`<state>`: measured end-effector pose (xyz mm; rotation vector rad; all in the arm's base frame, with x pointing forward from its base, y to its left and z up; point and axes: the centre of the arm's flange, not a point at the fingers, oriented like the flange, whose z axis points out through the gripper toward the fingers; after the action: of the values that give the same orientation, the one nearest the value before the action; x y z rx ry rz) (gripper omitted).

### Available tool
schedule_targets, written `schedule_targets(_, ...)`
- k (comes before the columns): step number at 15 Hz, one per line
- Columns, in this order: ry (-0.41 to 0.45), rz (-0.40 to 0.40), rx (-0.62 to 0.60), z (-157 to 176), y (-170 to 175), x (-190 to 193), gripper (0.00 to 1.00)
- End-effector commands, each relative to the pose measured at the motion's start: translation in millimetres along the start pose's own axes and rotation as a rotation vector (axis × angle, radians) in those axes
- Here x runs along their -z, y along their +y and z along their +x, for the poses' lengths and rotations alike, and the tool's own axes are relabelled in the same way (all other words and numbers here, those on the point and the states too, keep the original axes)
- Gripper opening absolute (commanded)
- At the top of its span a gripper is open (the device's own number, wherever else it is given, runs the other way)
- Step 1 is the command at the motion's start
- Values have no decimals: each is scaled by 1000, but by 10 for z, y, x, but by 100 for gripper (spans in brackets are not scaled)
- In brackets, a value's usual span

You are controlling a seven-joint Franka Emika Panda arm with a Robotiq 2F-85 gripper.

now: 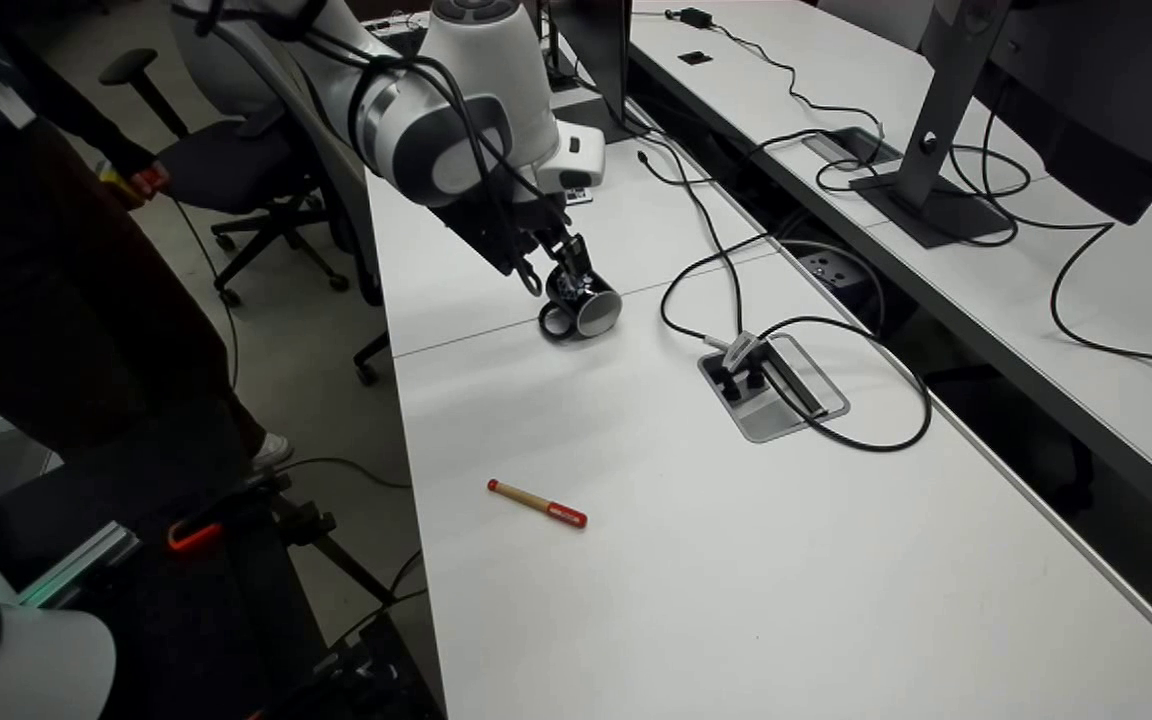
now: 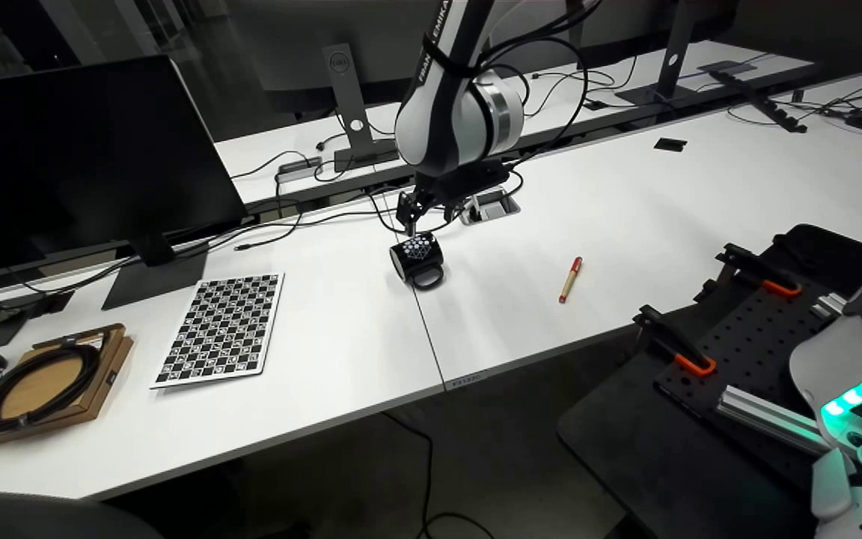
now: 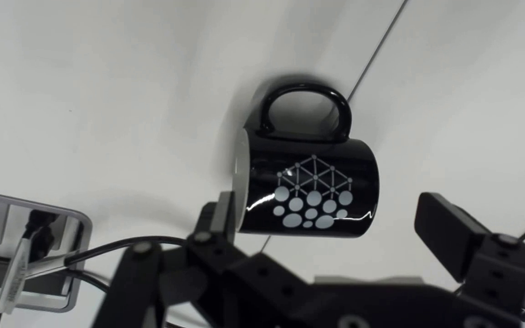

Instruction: Turn the mug upside down

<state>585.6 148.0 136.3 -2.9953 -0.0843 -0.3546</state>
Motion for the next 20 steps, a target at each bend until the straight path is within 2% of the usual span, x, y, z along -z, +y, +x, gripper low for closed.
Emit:
schedule_targets(1, 12, -71, -22, -38, -36, -53, 100)
schedule_targets(5, 6, -102, -7, -72, -121, -100, 100)
schedule_targets(13, -104, 101, -20, -186, -363, -309, 100)
schedule_targets(20, -83, 47, 7, -203, -274, -562, 100)
